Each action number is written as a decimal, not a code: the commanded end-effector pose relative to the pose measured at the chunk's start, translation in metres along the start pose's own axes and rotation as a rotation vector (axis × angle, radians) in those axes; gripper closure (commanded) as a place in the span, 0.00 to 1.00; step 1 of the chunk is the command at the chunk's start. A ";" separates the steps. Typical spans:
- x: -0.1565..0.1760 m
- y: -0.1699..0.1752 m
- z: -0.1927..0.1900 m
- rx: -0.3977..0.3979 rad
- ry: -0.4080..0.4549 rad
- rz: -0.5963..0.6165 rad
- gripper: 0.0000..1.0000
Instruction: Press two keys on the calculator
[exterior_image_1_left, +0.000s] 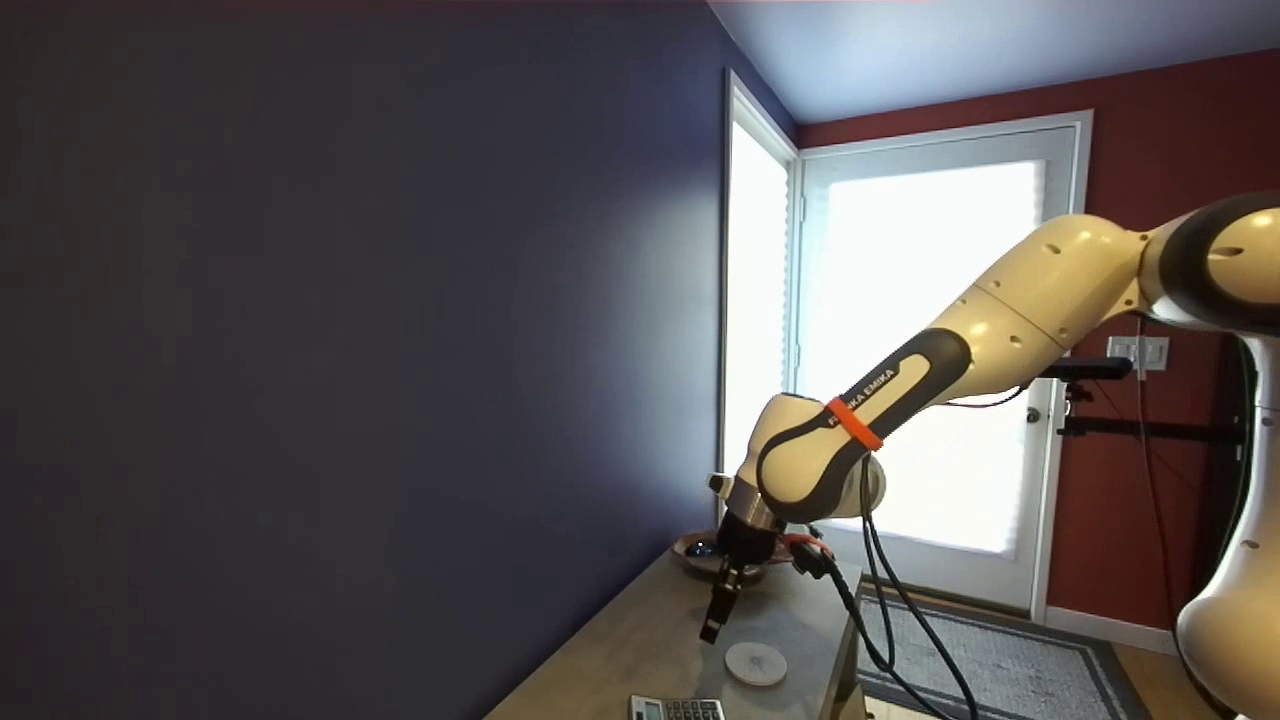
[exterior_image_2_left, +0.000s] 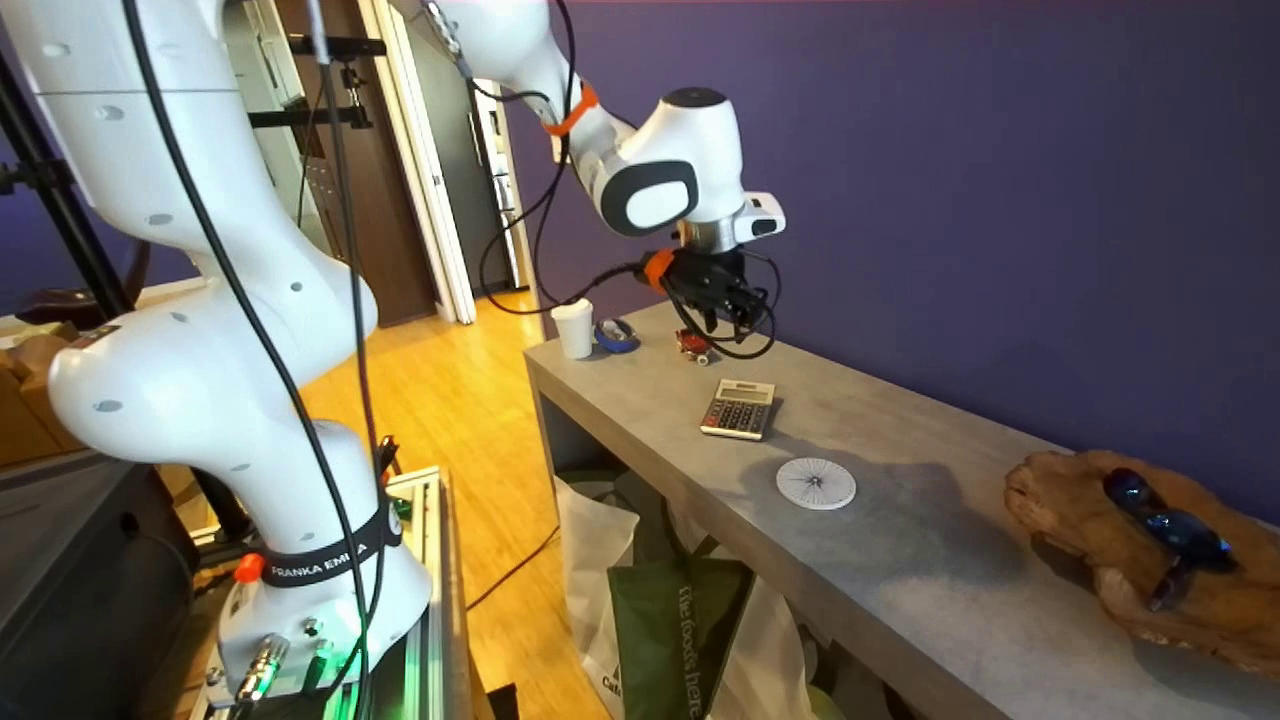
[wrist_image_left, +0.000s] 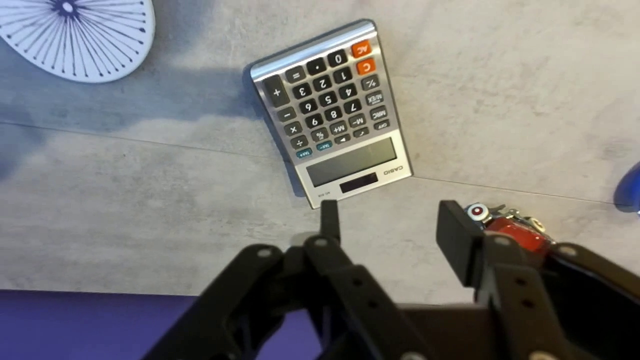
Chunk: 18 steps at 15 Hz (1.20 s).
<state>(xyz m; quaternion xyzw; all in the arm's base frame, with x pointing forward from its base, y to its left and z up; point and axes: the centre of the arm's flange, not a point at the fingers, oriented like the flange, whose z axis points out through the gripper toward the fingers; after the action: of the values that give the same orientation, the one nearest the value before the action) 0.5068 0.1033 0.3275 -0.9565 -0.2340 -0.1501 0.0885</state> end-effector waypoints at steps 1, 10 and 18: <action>-0.040 -0.012 -0.072 -0.005 -0.095 0.015 0.14; -0.098 0.013 -0.182 0.065 -0.173 0.027 0.00; -0.100 0.009 -0.194 0.074 -0.126 0.015 0.00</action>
<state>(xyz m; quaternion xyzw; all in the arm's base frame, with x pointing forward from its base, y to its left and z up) 0.3789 0.0066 0.4755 -0.9618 -0.2374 -0.0804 0.1098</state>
